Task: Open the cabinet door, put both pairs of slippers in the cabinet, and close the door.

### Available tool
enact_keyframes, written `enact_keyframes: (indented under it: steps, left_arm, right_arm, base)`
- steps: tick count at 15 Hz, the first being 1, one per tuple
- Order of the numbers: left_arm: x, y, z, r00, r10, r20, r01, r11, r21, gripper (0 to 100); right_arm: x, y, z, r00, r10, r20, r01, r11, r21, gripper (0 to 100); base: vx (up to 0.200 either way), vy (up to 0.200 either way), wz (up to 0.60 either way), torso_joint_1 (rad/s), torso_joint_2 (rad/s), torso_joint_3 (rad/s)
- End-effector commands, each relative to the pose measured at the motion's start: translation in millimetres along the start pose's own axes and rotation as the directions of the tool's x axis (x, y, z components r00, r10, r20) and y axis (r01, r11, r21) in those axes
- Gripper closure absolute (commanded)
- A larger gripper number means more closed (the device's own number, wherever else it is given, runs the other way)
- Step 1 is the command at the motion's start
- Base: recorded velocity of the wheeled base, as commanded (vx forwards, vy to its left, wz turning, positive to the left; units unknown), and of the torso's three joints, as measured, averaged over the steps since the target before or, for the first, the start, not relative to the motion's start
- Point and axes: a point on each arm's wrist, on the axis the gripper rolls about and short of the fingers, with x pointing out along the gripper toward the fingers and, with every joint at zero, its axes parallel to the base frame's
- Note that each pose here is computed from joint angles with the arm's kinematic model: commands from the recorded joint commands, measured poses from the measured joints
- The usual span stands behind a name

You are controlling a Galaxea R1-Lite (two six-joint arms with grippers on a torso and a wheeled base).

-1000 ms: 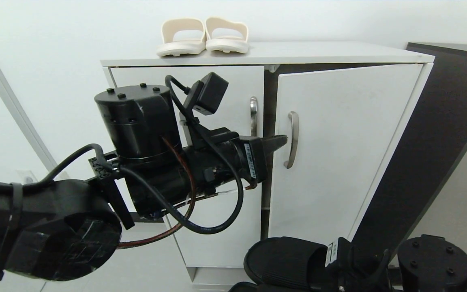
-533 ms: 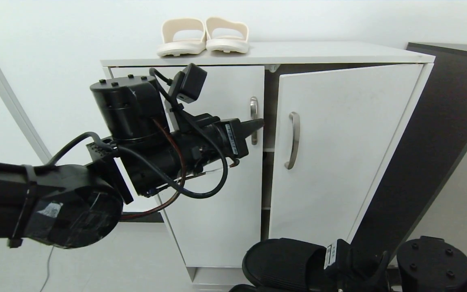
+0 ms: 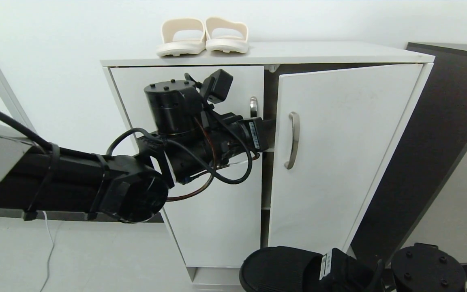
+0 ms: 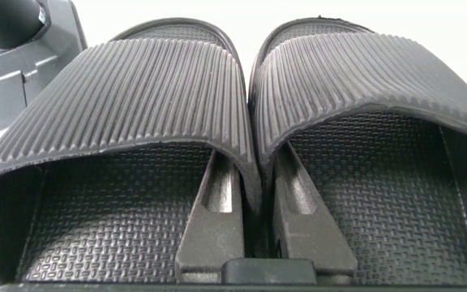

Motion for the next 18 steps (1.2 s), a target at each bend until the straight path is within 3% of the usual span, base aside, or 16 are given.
enact_keyframes:
  steps: [1, 4, 6, 7, 9, 10, 11, 12, 15, 18]
  left_arm:
    - [8, 4.9, -9.4, 1.0, 0.007, -0.02, -0.007, 1.0, -0.008, 100]
    - [11, 7.2, -13.2, 1.0, 0.02, -0.024, -0.021, 1.0, -0.011, 100]
    - [12, -3.8, -15.2, 1.0, -0.008, -0.029, 0.008, 1.0, -0.011, 100]
    - [15, -18.3, -20.9, 0.998, -0.044, -0.044, 0.043, 0.999, -0.012, 100]
    - [21, -64.6, -36.3, 0.987, -0.15, -0.054, 0.15, 0.989, -0.015, 100]
    - [23, -77.4, -40.3, 0.981, -0.187, -0.045, 0.187, 0.982, -0.016, 100]
    - [25, -80.6, -41.8, 0.979, -0.197, -0.043, 0.197, 0.98, -0.017, 100]
    - [27, -79.8, -42.3, 0.98, -0.196, -0.042, 0.196, 0.981, -0.016, 100]
    - [26, -53.0, -38.7, 0.991, -0.131, -0.019, 0.131, 0.991, -0.006, 100]
    - [9, -21.3, -8.2, 0.994, 0.062, 0.092, -0.064, 0.998, 0.011, 100]
  right_arm:
    - [3, 1, -2, 1.0, 0.008, -0.014, -0.008, 1.0, 0.0, 100]
    - [6, 4, -5, 0.999, 0.021, -0.028, -0.021, 1.0, 0.001, 100]
    - [7, 7, -7, 0.999, 0.032, -0.04, -0.032, 0.999, 0.0, 100]
    - [6, 11, -11, 0.997, 0.05, -0.055, -0.051, 0.999, -0.005, 100]
    - [2, 23, -17, 0.992, 0.096, -0.077, -0.098, 0.995, -0.026, 100]
    - [-1, 27, -18, 0.992, 0.109, -0.069, -0.112, 0.993, -0.037, 100]
    - [-3, 32, -19, 0.99, 0.129, -0.05, -0.132, 0.99, -0.05, 100]
    - [-4, 36, -18, 0.989, 0.145, -0.022, -0.146, 0.987, -0.063, 100]
    - [1, 35, -19, 0.99, 0.138, -0.013, -0.139, 0.989, -0.056, 100]
    - [19, -2, -12, 1.0, -0.029, 0.008, 0.029, 1.0, 0.005, 100]
  base:
    - [0.0, 0.0, 0.0, 0.0, 0.0, 0.0]
    - [-0.2, 0.0, 0.0, 0.002, 0.0, 0.001]
    - [-0.2, 0.0, 0.0, 0.007, 0.01, 0.0]
    - [-0.2, 0.0, 0.0, -0.002, 0.0, -0.002]
    - [-0.2, 0.0, 0.0, 0.0, 0.01, 0.0]
    - [-0.2, 0.0, 0.0, 0.002, 0.0, 0.007]
    - [-0.2, 0.0, 0.0, 0.002, 0.01, 0.002]
    - [-0.2, 0.0, 0.0, -0.007, 0.0, 0.007]
    - [-0.067, 0.0, 0.0, 0.001, 0.0, 0.001]
    - [0.0, 0.0, 0.0, 0.0, 0.0, 0.0]
